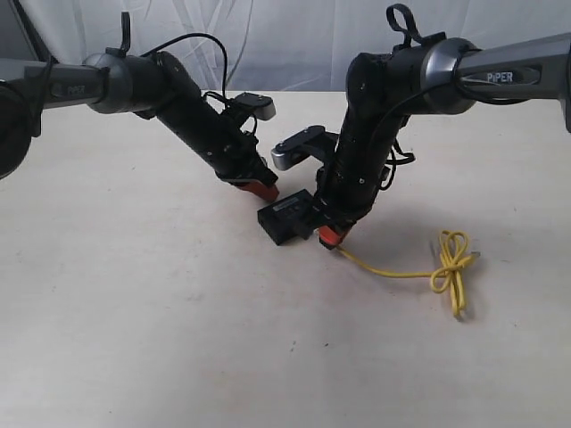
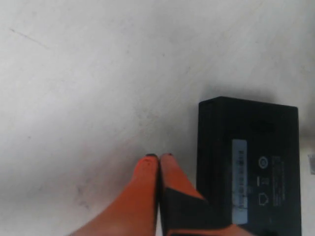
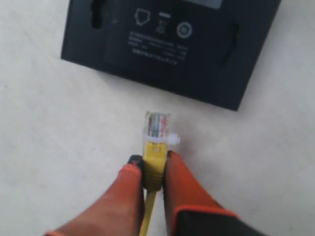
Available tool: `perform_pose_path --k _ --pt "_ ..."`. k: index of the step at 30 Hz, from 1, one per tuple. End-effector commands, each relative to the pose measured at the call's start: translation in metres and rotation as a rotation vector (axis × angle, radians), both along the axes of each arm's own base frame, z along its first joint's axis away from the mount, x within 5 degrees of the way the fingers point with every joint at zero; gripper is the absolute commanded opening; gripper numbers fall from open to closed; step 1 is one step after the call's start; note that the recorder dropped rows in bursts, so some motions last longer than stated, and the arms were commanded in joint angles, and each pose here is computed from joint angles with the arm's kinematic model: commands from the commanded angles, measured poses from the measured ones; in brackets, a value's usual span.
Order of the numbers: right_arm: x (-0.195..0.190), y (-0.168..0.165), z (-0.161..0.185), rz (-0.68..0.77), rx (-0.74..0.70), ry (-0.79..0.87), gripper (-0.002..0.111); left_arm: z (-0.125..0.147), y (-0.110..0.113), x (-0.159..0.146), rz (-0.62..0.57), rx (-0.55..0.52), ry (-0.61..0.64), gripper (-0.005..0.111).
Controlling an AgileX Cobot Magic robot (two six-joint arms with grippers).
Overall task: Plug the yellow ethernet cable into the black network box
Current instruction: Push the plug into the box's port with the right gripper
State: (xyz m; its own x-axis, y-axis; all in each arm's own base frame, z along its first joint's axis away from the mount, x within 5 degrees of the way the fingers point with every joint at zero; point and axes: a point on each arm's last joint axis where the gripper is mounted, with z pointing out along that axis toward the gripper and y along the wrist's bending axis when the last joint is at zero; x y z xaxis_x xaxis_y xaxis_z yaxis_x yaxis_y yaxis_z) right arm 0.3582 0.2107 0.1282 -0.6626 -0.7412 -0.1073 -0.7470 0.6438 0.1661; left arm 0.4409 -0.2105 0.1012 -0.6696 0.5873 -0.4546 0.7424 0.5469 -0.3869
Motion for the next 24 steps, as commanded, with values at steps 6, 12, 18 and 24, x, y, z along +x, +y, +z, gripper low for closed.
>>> perform_pose_path --k 6,12,18,24 --pt "0.0056 0.0 -0.005 0.006 -0.009 -0.044 -0.001 0.0039 -0.0027 -0.0008 0.003 -0.038 0.02 0.0" --pt "0.0061 -0.0003 -0.0066 0.009 -0.014 -0.047 -0.001 0.0051 -0.0041 -0.001 0.013 -0.058 0.03 0.0" --pt "0.0072 0.0001 -0.0066 0.007 -0.009 -0.059 -0.001 0.0053 -0.0043 -0.0026 0.001 -0.062 0.044 0.0" --pt "0.009 0.0008 -0.0066 0.003 -0.002 -0.079 -0.001 0.0057 -0.0056 -0.0063 -0.059 -0.068 0.043 0.0"
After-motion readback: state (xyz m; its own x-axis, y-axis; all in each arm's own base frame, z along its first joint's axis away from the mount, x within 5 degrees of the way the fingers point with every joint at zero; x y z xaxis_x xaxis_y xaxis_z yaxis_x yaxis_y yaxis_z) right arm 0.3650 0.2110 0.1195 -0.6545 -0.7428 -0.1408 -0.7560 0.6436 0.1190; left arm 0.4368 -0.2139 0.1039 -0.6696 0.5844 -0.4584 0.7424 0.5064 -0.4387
